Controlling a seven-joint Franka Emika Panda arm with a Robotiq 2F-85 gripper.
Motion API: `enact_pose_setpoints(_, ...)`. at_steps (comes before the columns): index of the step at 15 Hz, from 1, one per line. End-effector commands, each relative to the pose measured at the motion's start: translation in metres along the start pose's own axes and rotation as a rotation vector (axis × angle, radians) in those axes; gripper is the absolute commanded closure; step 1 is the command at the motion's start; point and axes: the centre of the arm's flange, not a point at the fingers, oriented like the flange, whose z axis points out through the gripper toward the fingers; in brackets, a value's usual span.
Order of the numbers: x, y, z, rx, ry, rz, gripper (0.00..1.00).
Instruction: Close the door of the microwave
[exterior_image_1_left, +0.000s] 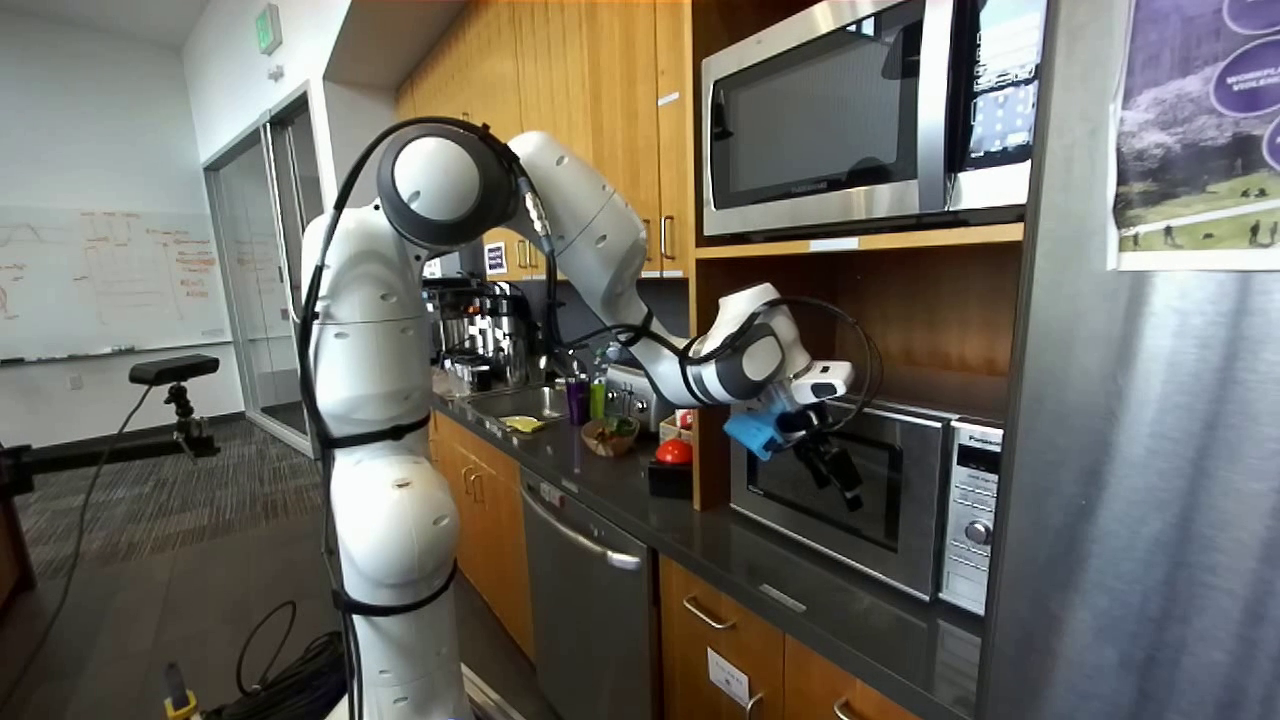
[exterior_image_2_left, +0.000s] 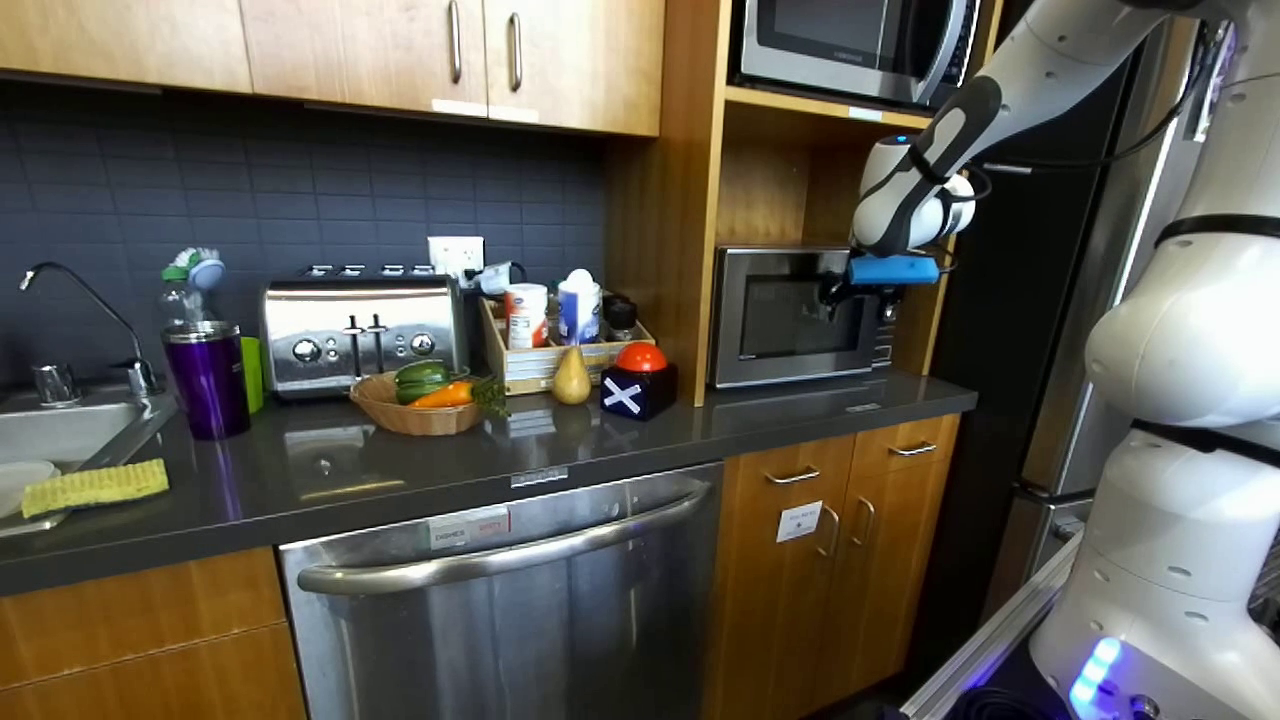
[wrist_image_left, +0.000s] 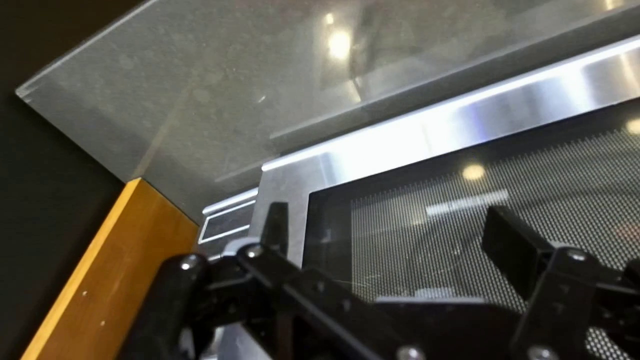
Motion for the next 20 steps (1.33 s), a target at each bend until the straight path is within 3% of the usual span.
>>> enact_pose_setpoints(1,0.023,-0.005,-0.001,0.021,0.029,0.004,0.00)
enact_pose_setpoints(20,0.015,-0.003,-0.003,0.005,0.017,0.005,0.00)
